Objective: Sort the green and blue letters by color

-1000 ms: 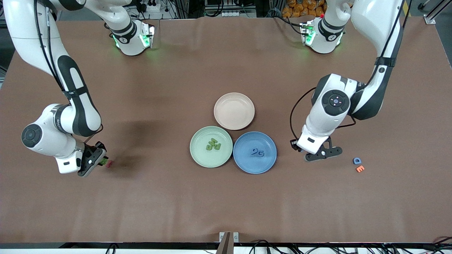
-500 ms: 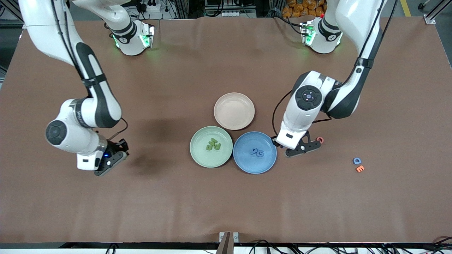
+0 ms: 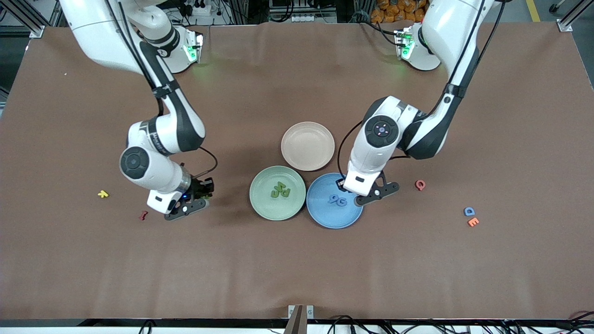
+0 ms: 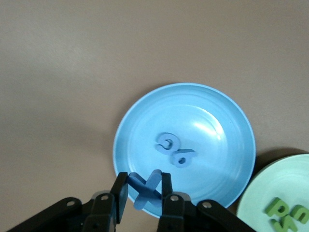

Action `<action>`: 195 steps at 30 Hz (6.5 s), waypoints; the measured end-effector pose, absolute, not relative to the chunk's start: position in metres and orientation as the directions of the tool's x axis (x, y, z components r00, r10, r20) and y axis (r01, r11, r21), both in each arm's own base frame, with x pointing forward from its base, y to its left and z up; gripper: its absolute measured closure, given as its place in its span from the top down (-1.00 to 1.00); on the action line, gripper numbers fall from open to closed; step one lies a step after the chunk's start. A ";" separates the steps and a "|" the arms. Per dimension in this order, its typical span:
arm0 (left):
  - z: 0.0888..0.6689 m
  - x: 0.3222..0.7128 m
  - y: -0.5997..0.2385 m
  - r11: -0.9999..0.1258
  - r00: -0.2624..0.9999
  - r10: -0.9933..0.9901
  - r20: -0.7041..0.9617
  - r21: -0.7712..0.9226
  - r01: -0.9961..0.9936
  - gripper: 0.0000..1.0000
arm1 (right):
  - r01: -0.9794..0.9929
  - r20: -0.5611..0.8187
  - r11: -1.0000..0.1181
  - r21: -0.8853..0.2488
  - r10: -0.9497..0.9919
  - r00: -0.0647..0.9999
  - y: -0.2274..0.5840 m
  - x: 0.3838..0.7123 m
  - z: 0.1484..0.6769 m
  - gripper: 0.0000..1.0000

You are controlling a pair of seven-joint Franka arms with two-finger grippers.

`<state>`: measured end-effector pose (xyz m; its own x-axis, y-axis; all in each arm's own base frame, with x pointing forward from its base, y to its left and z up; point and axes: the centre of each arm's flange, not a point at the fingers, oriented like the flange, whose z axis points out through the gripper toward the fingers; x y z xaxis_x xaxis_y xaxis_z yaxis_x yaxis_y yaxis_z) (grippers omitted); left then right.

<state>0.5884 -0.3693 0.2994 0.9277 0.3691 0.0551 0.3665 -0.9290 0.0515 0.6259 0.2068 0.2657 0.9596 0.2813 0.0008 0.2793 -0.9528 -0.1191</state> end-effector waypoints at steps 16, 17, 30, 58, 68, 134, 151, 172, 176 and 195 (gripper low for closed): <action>0.279 0.603 -0.383 -0.912 0.912 0.408 0.044 0.062 0.405 -0.35 | -0.140 -0.062 -0.981 -0.135 -0.132 0.989 0.276 0.604 0.272 -0.31; 0.277 0.603 -0.383 -0.912 0.912 0.409 0.044 0.061 0.406 -0.35 | -0.161 -0.064 -0.977 -0.138 -0.153 0.986 0.281 0.603 0.274 -0.31; 0.268 0.607 -0.383 -0.911 0.911 0.412 0.039 0.057 0.409 -0.26 | -0.406 -0.108 -0.903 -0.143 -0.394 0.913 0.325 0.603 0.270 -0.31; 0.278 0.636 -0.333 -0.918 0.917 0.397 0.049 0.052 0.394 0.12 | -0.547 -0.145 -0.828 -0.118 -0.531 0.835 0.377 0.602 0.231 -0.31; 0.283 0.656 -0.265 -0.951 0.950 0.311 0.011 0.002 0.311 0.12 | -0.581 -0.136 -0.802 -0.136 -0.566 0.813 0.383 0.604 0.228 -0.06; 0.223 0.697 0.033 -0.996 0.997 -0.077 0.018 -0.046 -0.076 0.13 | -0.350 -0.081 -0.934 -0.069 -0.345 0.935 0.278 0.579 0.419 1.00; 0.195 0.678 0.040 -0.997 0.997 -0.071 0.030 -0.035 -0.070 0.13 | -0.221 -0.091 -0.974 -0.053 -0.216 0.972 0.233 0.553 0.455 1.00; 0.202 0.672 0.053 -0.998 0.997 -0.053 0.055 -0.037 -0.051 0.16 | -0.171 -0.089 -0.984 -0.054 -0.166 0.982 0.227 0.543 0.472 1.00; 0.199 0.670 0.053 -0.998 0.997 -0.053 0.061 -0.036 -0.051 0.16 | -0.152 -0.067 -0.986 -0.065 -0.148 0.987 0.215 0.544 0.485 1.00; 0.189 0.661 0.050 -0.999 0.997 -0.043 0.065 -0.024 -0.041 0.16 | 0.011 0.056 -0.998 -0.066 0.008 0.998 0.133 0.546 0.548 1.00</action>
<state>0.6608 0.0497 0.1887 0.9970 -0.0426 0.0651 -0.0411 -0.9989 -0.0244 0.5463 0.1327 0.5479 0.9984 0.0076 0.0564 0.0113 -0.9978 -0.0657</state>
